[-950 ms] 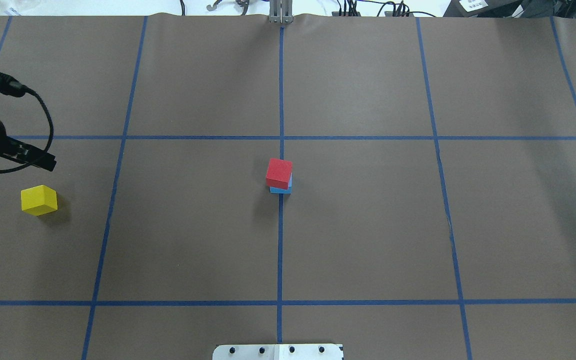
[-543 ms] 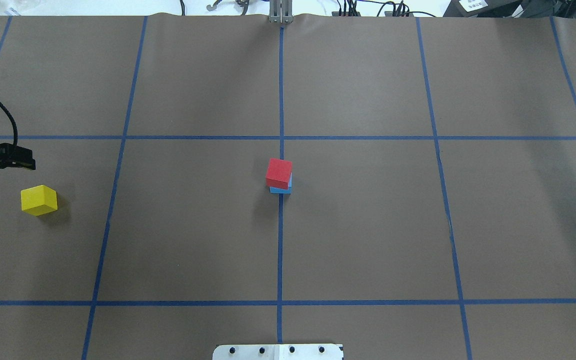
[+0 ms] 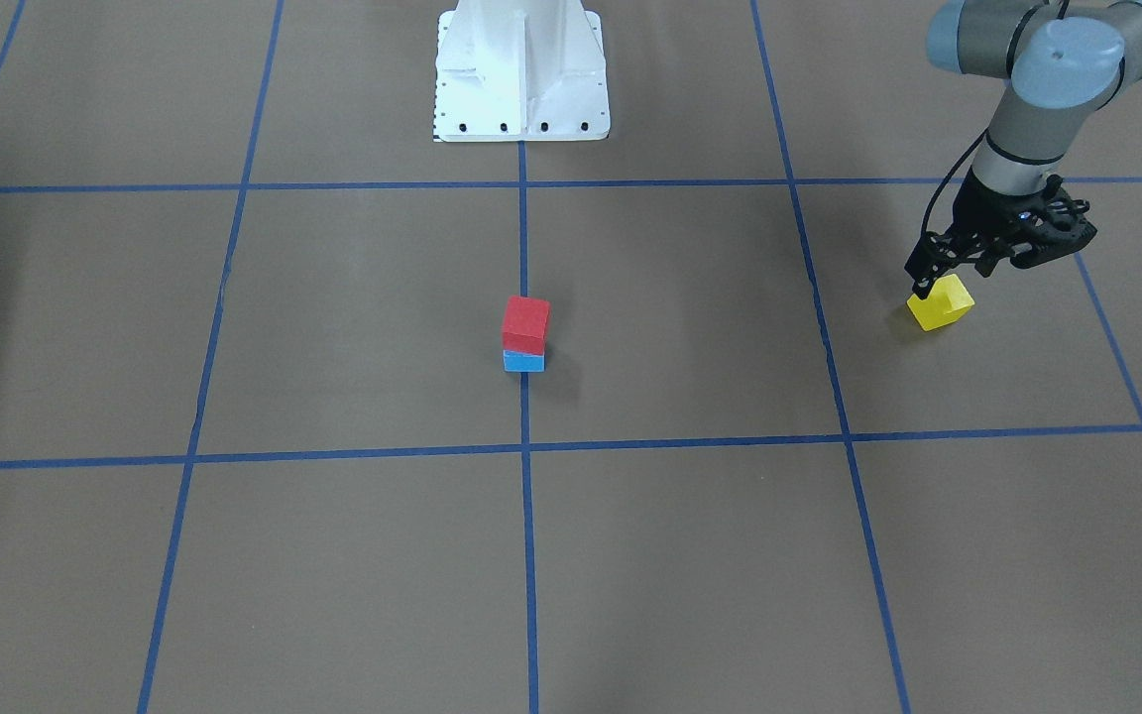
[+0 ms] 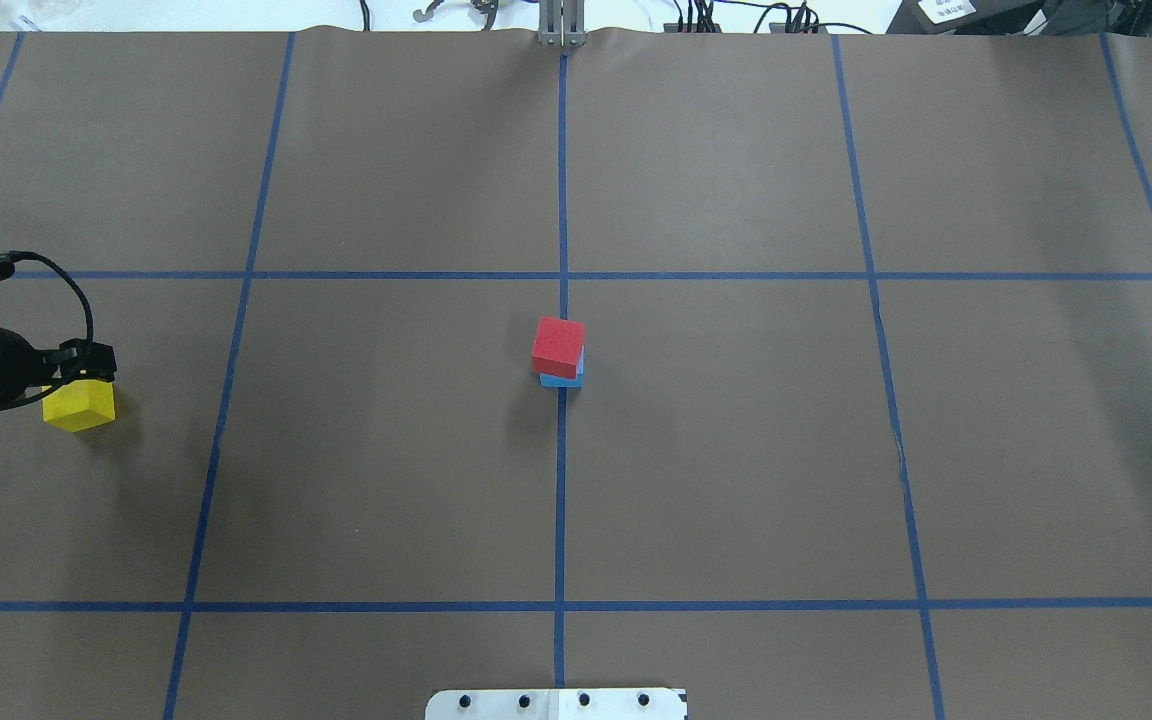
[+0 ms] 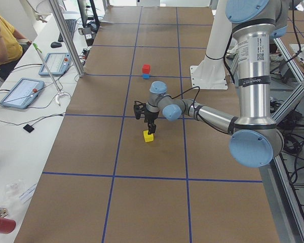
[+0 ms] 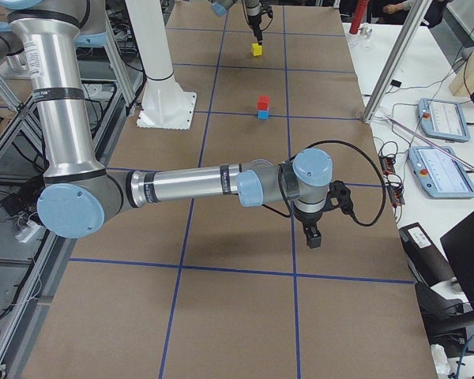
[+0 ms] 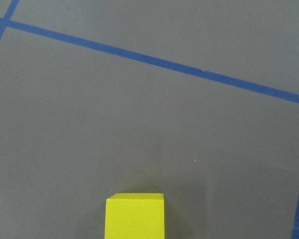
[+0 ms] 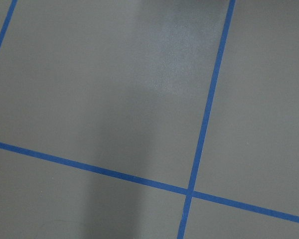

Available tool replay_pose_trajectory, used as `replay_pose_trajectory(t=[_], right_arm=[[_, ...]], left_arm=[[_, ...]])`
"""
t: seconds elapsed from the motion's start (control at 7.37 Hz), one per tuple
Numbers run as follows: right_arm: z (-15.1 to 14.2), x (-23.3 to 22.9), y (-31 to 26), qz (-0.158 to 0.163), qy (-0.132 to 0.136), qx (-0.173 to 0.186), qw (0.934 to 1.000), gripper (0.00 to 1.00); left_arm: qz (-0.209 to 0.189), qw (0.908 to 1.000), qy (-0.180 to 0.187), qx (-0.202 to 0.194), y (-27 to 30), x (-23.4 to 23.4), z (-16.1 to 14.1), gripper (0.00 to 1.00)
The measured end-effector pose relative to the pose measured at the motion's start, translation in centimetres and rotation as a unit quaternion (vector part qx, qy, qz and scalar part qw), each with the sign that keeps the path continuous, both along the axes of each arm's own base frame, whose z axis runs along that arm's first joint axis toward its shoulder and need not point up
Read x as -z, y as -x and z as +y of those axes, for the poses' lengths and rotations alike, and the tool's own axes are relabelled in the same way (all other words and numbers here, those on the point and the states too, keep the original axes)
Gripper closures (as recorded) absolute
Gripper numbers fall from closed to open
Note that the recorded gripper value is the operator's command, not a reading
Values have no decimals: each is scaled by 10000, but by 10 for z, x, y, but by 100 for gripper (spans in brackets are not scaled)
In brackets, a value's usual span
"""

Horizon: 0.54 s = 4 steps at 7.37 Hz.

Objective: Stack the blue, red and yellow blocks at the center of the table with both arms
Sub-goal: 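Lower the left gripper onto the yellow cube and grasp it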

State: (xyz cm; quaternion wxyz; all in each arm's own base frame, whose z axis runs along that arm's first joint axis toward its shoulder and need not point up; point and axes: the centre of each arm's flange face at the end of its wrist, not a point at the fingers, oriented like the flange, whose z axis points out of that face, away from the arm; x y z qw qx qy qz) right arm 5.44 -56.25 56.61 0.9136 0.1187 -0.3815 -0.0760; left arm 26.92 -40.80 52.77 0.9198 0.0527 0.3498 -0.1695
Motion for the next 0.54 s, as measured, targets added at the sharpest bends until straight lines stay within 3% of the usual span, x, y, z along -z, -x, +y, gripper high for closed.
replay_pose_trajectory(t=[0.27,0.41,0.54], right_arm=[[-1,1,0,0,-7,-5,10000,0],[-2,3,0,-1,-14,-9,10000,0],[-2,3,0,-3,-16,-16,10000,0]], left_arm=[[121,9995,-204,-205,-8,-21,1,1],[114,9990,-283,-336,-9,-25,2,11],[80,9987,-303,-406,-10,-31,2,44]])
